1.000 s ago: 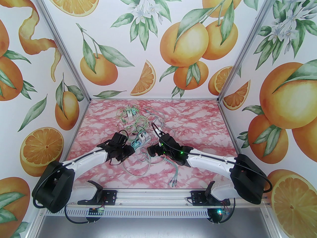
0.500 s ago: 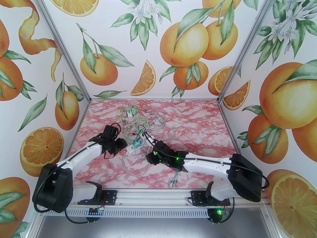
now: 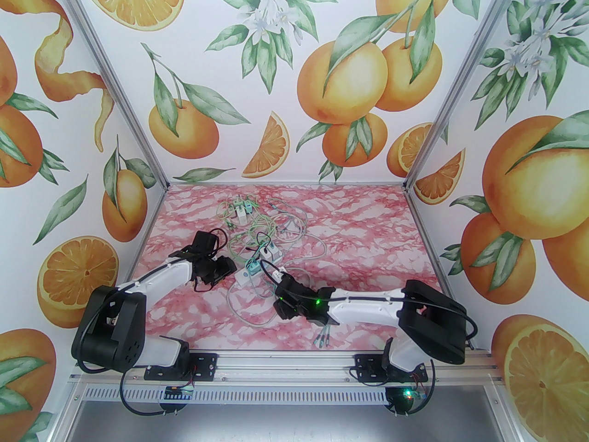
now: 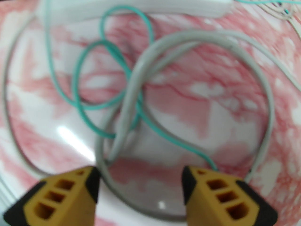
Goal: Pull the plug off the socket
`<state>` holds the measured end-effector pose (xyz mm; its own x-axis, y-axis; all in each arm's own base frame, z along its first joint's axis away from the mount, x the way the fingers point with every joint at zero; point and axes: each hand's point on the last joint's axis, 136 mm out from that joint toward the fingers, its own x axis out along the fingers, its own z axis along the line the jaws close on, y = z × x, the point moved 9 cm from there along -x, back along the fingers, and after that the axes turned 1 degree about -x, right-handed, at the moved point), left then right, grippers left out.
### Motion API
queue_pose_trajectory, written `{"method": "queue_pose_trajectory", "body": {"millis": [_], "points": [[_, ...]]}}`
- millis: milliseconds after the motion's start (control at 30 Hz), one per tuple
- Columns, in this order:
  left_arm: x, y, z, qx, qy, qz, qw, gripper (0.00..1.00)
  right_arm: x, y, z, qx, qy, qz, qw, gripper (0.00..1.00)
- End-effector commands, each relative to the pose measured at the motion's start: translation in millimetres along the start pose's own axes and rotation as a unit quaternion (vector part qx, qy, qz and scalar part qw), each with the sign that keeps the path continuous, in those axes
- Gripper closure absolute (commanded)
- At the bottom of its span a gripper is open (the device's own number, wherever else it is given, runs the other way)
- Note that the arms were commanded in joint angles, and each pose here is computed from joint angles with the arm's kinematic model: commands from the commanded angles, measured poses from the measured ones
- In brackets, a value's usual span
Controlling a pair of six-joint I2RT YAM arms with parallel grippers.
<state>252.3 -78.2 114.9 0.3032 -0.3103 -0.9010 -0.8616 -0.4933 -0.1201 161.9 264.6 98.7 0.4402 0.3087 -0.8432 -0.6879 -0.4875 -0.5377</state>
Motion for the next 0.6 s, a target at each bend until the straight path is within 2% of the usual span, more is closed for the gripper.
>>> {"method": "queue_pose_trajectory", "body": {"millis": [0, 267, 567], "points": [[4, 9, -8, 0.014, 0.028, 0.009, 0.999, 0.54, 6, 8, -32, 0.009, 0.111, 0.031, 0.993, 0.36], [11, 39, -36, 0.026, 0.073, 0.027, 0.997, 0.55, 3, -15, -96, 0.093, 0.17, 0.026, 0.981, 0.35], [22, 77, -70, 0.065, 0.104, 0.053, 0.991, 0.55, 20, -43, -165, 0.161, 0.231, 0.042, 0.959, 0.35]]}}
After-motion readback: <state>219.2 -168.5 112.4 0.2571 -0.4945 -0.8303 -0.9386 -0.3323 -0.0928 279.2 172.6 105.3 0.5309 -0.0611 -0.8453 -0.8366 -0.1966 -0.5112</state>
